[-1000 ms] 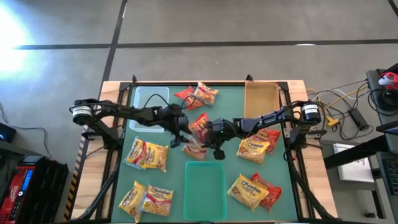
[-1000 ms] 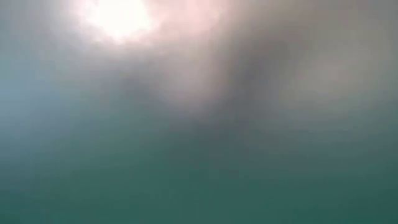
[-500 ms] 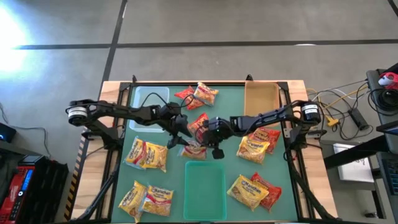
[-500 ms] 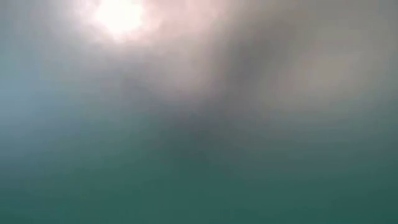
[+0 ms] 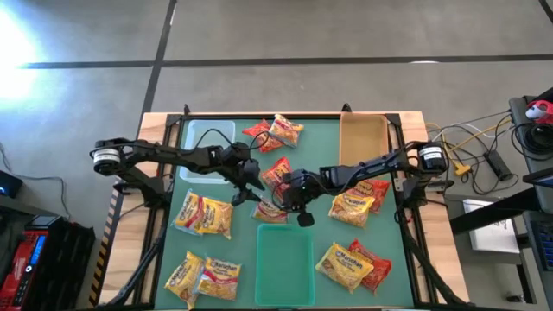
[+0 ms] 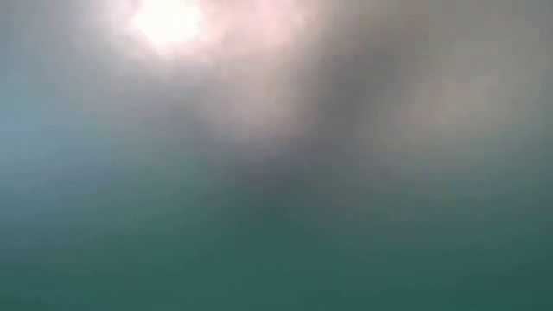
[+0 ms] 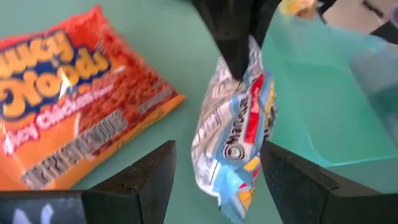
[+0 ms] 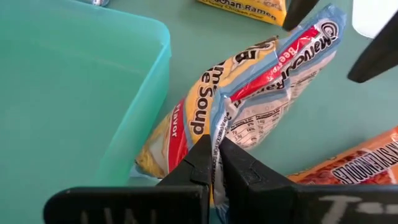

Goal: Sort Maruchan noodles
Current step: Put the blue noodle pack into the transparent bin

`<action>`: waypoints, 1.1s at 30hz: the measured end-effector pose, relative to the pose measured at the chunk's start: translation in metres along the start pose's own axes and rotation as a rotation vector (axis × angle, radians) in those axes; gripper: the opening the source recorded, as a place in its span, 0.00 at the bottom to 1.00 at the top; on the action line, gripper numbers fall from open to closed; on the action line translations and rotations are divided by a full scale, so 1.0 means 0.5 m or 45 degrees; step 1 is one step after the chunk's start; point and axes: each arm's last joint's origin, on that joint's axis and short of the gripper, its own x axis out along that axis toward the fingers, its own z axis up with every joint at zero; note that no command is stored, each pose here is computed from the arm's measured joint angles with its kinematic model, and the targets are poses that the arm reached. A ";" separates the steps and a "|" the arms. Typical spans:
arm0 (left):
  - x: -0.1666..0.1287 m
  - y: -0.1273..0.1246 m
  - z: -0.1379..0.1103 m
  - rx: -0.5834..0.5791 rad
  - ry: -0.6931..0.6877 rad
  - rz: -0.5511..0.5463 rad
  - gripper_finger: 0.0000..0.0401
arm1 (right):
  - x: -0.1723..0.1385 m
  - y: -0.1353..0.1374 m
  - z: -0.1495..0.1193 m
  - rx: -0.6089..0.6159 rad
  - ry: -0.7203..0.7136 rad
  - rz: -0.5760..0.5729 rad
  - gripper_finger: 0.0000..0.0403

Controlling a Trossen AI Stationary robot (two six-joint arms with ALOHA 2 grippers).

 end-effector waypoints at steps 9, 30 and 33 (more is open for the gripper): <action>-0.002 -0.009 0.033 0.009 -0.049 -0.126 0.54 | 0.001 0.003 0.004 0.007 -0.007 0.003 0.02; 0.024 -0.013 0.044 -0.042 -0.028 -0.128 0.71 | 0.001 0.002 0.006 -0.010 -0.011 0.003 0.02; 0.022 -0.014 0.058 -0.067 -0.059 -0.127 0.71 | 0.001 0.003 0.006 -0.009 -0.011 0.004 0.02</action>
